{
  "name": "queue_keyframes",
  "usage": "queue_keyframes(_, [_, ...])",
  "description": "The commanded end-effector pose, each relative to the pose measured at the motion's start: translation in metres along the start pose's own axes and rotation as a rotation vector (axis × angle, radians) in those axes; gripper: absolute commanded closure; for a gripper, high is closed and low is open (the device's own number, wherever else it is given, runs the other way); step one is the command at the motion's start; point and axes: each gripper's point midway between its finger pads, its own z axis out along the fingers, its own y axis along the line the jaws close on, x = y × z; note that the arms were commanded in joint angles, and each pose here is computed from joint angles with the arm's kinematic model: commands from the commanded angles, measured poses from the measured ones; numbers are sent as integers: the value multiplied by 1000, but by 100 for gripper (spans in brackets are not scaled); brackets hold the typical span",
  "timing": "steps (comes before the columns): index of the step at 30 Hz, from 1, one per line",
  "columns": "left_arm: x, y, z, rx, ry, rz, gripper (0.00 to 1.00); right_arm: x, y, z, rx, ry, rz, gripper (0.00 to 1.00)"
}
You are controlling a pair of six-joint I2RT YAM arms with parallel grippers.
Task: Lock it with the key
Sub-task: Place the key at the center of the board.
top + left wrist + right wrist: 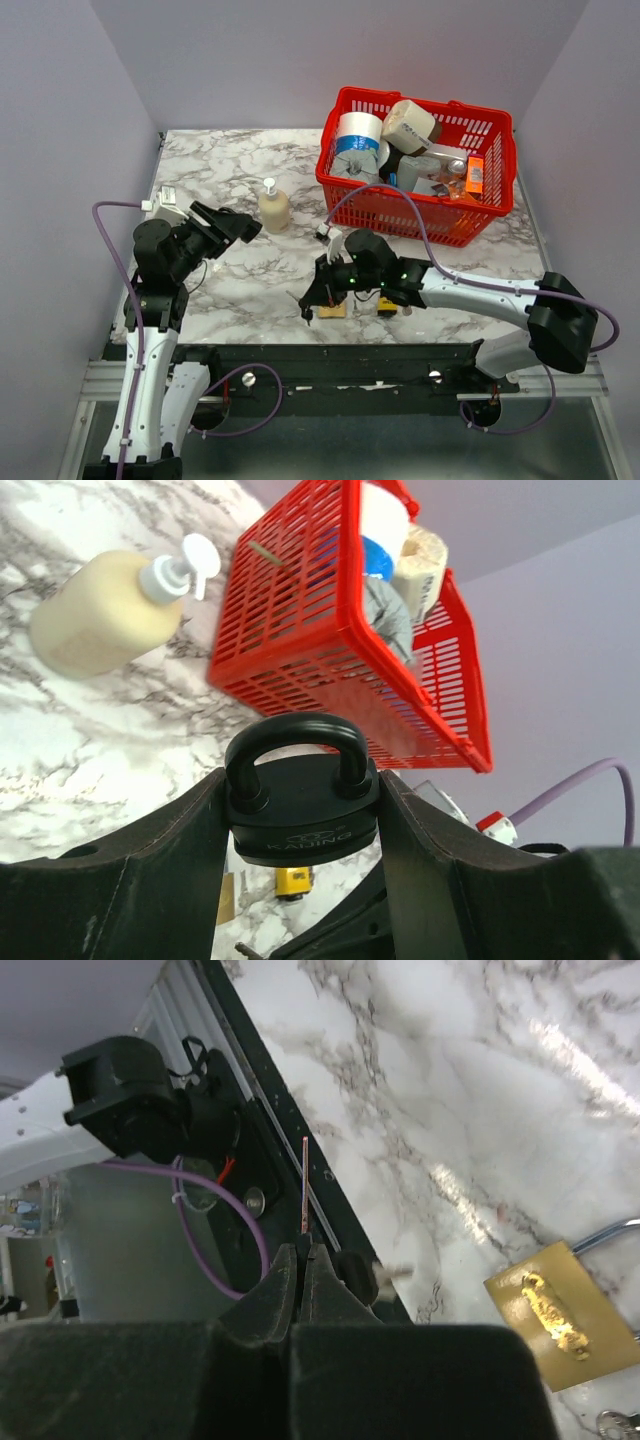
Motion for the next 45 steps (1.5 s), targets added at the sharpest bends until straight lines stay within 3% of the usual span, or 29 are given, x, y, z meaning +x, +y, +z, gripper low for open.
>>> queue_keyframes(1, [1,14,1,-32,-23,6,100,32,11,13,-75,67,96,99])
queue_keyframes(12, [12,29,-8,-74,-11,19,100,59,-19,51,-2,143,187,99])
queue_keyframes(20, [22,45,-11,-125,15,34,100,46,-65,62,135,87,208,99])
queue_keyframes(27, [55,76,-12,-195,133,-3,100,33,-81,66,182,49,221,99])
queue_keyframes(35, [71,97,-17,-270,188,-20,100,36,-102,75,284,59,288,99])
queue_keyframes(43, [96,115,-23,-318,310,-33,100,33,-104,75,299,46,316,86])
queue_keyframes(44, [99,119,-24,-336,329,-33,100,31,-102,74,291,42,319,82])
queue_keyframes(45, [107,126,-29,-371,364,-48,100,29,-99,74,284,41,315,66])
